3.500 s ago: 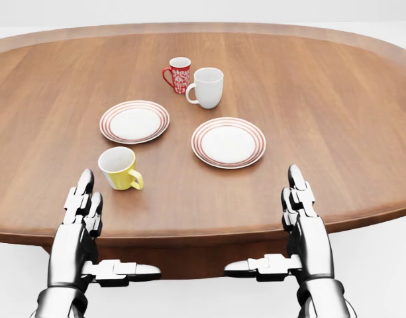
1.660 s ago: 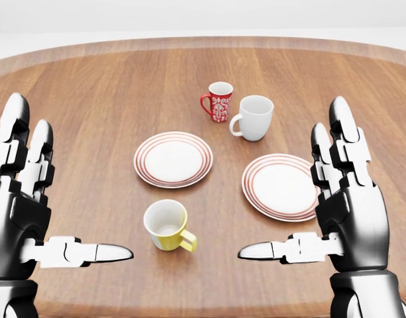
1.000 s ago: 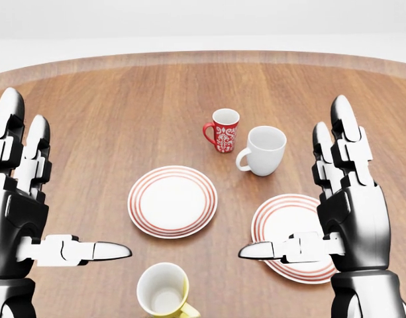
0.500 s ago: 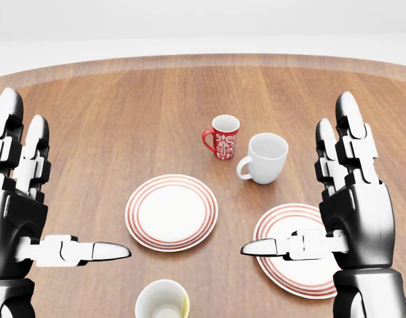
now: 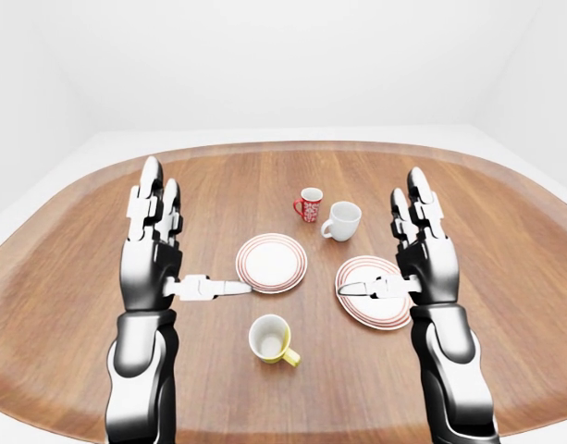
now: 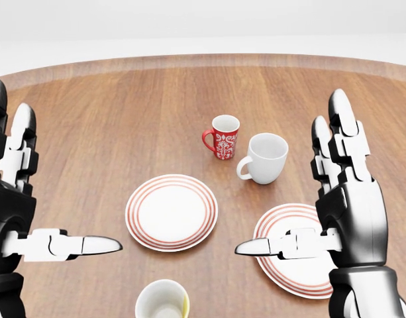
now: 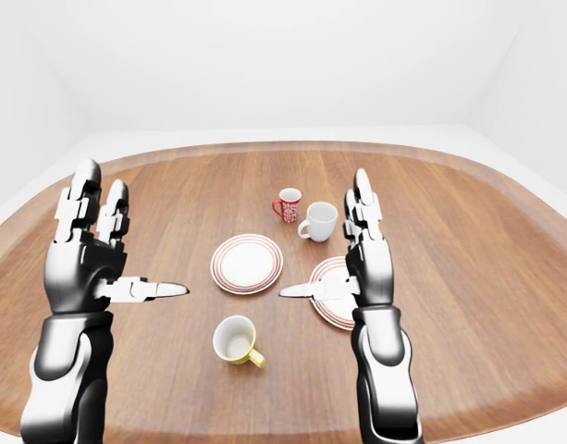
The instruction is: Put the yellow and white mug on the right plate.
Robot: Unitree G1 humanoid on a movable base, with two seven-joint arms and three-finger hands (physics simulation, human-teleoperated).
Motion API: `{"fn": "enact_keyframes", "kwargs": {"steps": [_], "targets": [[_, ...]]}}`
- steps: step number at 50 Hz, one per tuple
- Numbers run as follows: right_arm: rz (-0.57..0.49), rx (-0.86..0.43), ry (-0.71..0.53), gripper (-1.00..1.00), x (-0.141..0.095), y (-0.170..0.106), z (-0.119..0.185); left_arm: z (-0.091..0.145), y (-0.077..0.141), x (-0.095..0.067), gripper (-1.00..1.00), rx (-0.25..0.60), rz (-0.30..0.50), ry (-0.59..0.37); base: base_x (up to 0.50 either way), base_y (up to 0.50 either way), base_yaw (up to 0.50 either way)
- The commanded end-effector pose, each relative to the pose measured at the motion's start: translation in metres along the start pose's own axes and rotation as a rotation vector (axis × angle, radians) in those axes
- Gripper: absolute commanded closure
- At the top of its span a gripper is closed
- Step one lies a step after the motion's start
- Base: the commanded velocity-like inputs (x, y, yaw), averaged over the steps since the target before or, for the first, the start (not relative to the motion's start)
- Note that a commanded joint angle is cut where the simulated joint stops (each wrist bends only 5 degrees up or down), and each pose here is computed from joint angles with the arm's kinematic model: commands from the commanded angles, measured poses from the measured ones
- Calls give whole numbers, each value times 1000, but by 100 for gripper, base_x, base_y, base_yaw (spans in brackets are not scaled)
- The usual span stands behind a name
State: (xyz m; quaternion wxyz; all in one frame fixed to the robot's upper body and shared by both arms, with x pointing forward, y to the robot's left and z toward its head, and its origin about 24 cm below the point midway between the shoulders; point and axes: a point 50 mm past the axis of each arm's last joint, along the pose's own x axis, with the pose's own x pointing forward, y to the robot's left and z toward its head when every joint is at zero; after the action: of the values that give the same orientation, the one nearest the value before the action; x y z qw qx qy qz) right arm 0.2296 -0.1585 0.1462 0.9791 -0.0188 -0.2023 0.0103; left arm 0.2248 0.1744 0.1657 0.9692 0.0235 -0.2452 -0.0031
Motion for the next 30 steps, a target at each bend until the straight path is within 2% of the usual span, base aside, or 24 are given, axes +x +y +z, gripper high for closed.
{"fn": "enact_keyframes", "kwargs": {"steps": [1,8,9,10,30], "targets": [[21,-39,-19,-100,2,4,4,3,3,2,-100,13,-5,-14,0,0,0],[50,-93,-40,-100,4,8,9,8,9,6,-100,25,4,-43,0,0,0],[155,-218,-110,-100,3,27,24,14,19,11,-100,41,21,-76,0,0,0],[163,-233,-108,-100,3,29,24,15,19,11,-100,42,23,-79,0,0,0],[204,-308,-86,-100,-2,39,22,17,24,14,-100,50,33,-89,0,0,0]]}}
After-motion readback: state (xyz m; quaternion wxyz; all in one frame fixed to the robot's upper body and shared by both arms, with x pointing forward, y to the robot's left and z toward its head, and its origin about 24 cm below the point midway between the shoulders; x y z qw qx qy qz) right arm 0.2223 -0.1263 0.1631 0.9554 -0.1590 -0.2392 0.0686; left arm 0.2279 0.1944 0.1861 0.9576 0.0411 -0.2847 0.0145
